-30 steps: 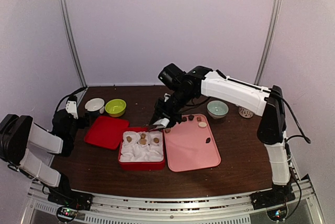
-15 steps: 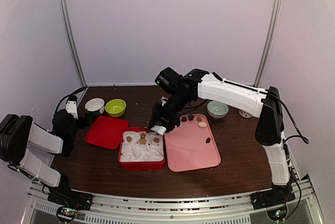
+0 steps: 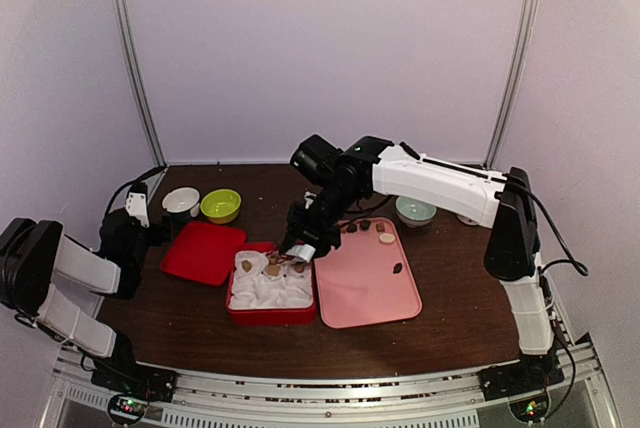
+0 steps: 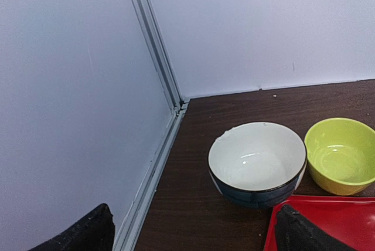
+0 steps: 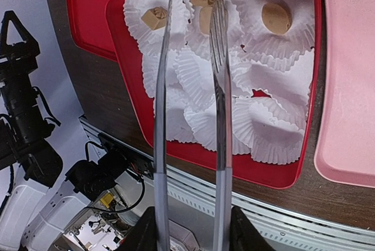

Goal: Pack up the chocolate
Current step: Pick up the fake chocolate from the empty pocket of the box.

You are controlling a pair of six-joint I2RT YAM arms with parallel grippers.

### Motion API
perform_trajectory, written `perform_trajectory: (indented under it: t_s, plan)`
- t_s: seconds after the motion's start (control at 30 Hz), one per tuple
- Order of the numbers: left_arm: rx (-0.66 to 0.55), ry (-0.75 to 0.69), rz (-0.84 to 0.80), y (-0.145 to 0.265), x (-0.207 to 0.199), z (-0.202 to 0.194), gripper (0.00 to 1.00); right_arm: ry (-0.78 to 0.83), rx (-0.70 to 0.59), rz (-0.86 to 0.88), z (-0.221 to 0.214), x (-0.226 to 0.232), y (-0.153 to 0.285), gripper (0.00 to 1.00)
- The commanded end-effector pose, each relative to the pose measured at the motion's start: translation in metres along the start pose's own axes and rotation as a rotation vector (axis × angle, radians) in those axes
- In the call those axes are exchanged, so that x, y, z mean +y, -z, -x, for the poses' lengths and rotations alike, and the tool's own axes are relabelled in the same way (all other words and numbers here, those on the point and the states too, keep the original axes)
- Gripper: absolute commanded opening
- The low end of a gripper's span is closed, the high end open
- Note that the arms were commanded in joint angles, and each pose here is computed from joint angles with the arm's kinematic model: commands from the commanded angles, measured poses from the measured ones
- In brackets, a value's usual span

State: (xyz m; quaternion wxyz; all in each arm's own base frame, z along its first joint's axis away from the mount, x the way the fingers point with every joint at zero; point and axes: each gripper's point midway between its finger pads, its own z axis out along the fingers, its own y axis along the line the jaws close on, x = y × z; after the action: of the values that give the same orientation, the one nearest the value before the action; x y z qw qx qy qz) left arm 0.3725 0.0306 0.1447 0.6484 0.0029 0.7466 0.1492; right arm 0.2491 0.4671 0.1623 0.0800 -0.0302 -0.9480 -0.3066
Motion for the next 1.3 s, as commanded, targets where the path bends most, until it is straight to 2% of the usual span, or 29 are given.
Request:
perform_trajectory:
  t_s: [0.0,1.27]
  plan:
    - [-0.053,0.023,0.018,-0.004,0.005,0.016,0.98,0.006,-0.035,0.011,-0.005,0.008,0.018,0.35]
    - [-0.042,0.024,0.020,-0.004,0.005,0.014,0.98,-0.019,-0.009,-0.024,0.014,0.002,-0.020,0.34]
